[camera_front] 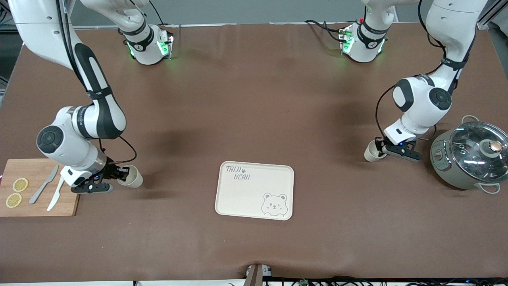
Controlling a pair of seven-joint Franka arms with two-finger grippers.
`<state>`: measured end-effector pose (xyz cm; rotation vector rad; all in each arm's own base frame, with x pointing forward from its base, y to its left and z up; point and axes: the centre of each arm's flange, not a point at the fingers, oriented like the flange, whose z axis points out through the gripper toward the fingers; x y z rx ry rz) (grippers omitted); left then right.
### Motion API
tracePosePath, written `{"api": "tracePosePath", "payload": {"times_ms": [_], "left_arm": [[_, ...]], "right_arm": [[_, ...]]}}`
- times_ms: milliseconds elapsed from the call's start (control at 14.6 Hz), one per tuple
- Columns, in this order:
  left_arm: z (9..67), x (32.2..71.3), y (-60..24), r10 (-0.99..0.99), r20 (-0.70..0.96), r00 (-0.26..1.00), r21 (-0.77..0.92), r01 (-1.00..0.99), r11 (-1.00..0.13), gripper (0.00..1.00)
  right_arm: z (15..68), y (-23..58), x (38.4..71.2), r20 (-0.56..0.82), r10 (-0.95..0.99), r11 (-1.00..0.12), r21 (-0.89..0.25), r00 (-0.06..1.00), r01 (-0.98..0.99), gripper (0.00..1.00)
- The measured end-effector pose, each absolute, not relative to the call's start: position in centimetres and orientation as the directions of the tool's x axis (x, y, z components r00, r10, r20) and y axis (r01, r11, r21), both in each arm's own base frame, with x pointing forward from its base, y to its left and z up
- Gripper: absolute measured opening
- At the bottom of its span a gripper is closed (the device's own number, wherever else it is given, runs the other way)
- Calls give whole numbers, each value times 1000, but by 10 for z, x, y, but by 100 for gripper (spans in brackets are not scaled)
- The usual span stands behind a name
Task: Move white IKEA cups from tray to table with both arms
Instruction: 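Lower both held cups onto the table and open the left gripper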
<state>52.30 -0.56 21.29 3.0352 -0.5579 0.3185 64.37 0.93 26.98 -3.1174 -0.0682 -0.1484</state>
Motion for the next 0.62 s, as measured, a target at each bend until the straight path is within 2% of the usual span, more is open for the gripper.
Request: {"api": "tracePosePath", "payload": {"times_ms": [479,547,616], "left_arm": [[228,531,-5,-362,237,901,-14,-370,-929,94],[235,533,-6,-361,232,903,-8,-370,-929,100],[243,534,-7,-355,225,908,2,-365,-931,100]], "right_arm": [[252,14,638,134,52,-998,-17,990,55,4],[249,14,638,135,52,-998,-16,989,55,4],[246,14,638,138,52,-998,-16,989,55,4]]}}
